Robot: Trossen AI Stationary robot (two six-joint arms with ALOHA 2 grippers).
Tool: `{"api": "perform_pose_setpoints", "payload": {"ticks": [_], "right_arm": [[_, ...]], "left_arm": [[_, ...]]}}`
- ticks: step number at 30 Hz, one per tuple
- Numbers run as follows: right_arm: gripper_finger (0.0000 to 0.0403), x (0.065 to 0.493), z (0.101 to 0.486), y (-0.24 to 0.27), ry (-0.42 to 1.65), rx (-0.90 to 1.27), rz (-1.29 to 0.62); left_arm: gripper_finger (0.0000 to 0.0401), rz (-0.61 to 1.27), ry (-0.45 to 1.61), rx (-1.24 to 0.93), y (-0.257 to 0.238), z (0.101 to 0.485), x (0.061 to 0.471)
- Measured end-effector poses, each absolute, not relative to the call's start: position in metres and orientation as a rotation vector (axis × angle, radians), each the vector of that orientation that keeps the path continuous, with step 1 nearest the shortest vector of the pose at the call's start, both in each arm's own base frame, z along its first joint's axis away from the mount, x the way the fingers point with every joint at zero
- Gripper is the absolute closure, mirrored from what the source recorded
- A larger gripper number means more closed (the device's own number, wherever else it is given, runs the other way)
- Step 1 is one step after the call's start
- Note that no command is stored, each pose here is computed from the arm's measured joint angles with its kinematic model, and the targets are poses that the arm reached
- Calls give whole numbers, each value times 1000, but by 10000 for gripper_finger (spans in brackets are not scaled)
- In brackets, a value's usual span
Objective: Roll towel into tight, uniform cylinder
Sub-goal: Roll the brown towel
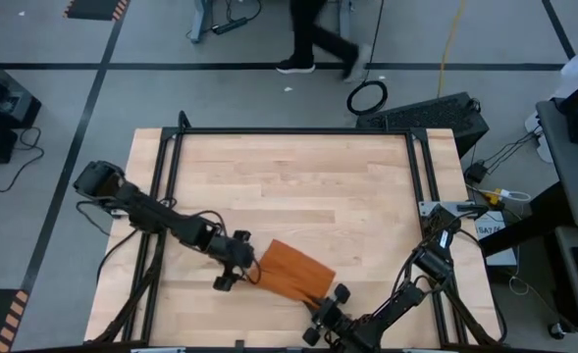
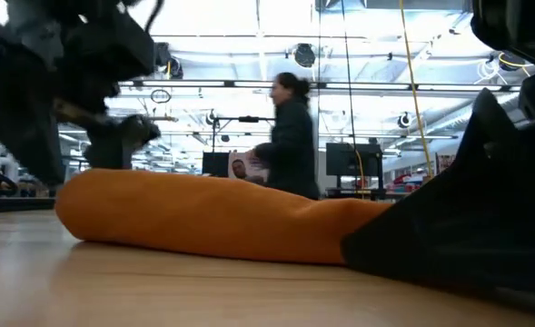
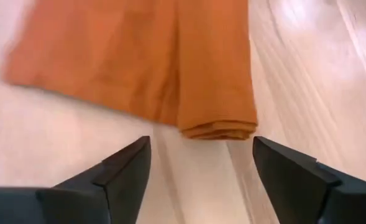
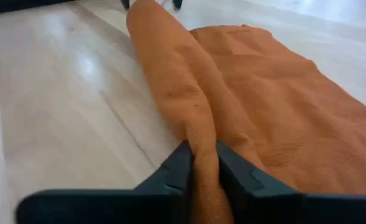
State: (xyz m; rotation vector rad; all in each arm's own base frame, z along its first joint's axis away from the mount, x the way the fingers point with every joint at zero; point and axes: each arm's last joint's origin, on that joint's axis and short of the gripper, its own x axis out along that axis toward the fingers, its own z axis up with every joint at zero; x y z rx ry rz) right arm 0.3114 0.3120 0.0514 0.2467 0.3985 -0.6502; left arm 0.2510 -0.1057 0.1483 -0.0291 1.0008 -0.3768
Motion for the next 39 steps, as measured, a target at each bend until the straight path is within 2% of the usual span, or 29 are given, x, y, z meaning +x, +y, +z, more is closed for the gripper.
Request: {"api": "perform_pose_setpoints", "payload": {"ticks": [4, 8, 15, 23, 33, 36, 39], "right_arm": [[380, 313, 52, 313, 405, 275, -645], [382, 314, 52, 314, 403, 304, -644], [365, 313, 51, 315, 398, 319, -642], [369, 314, 51, 316, 394, 331, -635], [370, 314, 51, 316, 396, 320, -629], [371, 314, 51, 316, 402, 303, -626], [371, 314, 51, 316, 403, 300, -626]], "left_arm": [[111, -346, 907, 26, -121, 167, 240], [111, -338, 789, 114, -157, 174, 221], [111, -194, 627, 322, -191, 144, 183], [111, -172, 607, 477, -192, 114, 196], [111, -120, 618, 466, -184, 100, 211], [125, -125, 617, 453, -179, 100, 217], [163, -134, 646, 425, -171, 98, 224]]}}
